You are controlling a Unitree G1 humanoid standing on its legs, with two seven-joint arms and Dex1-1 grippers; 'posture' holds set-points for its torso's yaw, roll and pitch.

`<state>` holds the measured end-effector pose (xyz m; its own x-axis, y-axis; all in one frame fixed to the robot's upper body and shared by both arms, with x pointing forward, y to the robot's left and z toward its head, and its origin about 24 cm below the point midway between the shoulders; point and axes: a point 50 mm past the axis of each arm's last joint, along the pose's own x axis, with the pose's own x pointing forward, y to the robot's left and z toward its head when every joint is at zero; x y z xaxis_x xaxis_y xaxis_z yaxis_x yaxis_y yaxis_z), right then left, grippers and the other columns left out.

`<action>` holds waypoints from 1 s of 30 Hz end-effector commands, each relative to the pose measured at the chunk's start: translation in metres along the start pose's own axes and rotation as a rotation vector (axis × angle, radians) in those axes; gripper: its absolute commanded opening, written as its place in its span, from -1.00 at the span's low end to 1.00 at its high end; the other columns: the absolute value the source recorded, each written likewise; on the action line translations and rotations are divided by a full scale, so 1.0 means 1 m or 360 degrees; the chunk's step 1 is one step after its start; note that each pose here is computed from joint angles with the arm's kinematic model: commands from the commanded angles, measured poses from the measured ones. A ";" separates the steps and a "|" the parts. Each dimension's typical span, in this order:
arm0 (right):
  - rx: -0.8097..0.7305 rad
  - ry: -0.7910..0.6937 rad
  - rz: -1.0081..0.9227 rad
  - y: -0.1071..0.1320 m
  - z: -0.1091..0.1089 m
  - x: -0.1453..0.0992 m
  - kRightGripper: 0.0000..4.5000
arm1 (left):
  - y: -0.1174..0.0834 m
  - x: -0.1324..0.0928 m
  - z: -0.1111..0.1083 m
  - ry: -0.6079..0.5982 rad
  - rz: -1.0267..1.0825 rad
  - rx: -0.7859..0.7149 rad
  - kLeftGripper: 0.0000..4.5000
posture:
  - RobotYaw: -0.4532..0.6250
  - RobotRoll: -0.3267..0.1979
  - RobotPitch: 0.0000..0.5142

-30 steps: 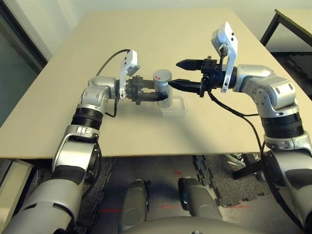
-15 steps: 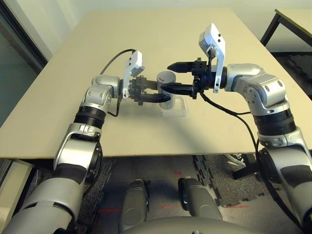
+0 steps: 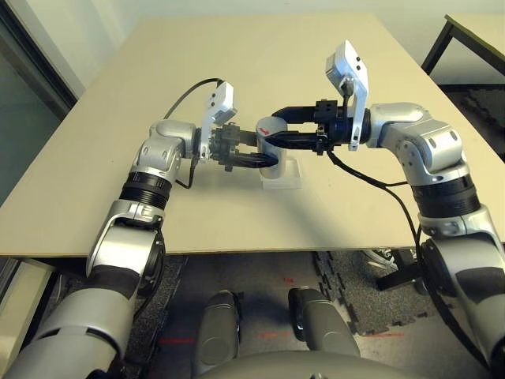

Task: Pour the medicine from the bottle into the box.

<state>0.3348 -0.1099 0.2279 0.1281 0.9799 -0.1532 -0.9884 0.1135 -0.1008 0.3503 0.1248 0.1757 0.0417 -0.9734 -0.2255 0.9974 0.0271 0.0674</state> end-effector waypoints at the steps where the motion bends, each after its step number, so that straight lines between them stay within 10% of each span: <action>1: -0.0076 0.0058 0.0133 -0.012 0.006 -0.001 0.14 | -0.005 0.007 0.007 0.0001 -0.0094 0.0040 0.07 | -0.41 0.25 -0.61; 22: -0.0192 0.0171 0.0140 -0.052 0.015 -0.011 0.14 | -0.023 0.015 0.013 -0.0008 -0.0173 0.0032 0.07 | -0.30 0.25 -0.50; 28: -0.0156 0.0047 0.0196 -0.043 0.030 -0.022 1.00 | -0.020 0.016 0.013 -0.0039 -0.0129 0.0027 0.07 | -0.33 0.25 -0.51; 30: -0.0117 -0.0009 0.0218 -0.029 0.034 -0.026 1.00 | -0.019 0.015 0.012 -0.0045 -0.0111 0.0019 0.07 | -0.35 0.25 -0.51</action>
<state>0.3656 -0.1241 0.2538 -0.0418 0.9745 -0.2206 -0.9872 -0.0743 -0.1414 0.3396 0.1153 0.1820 0.0728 -0.9774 -0.1983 0.9968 0.0647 0.0472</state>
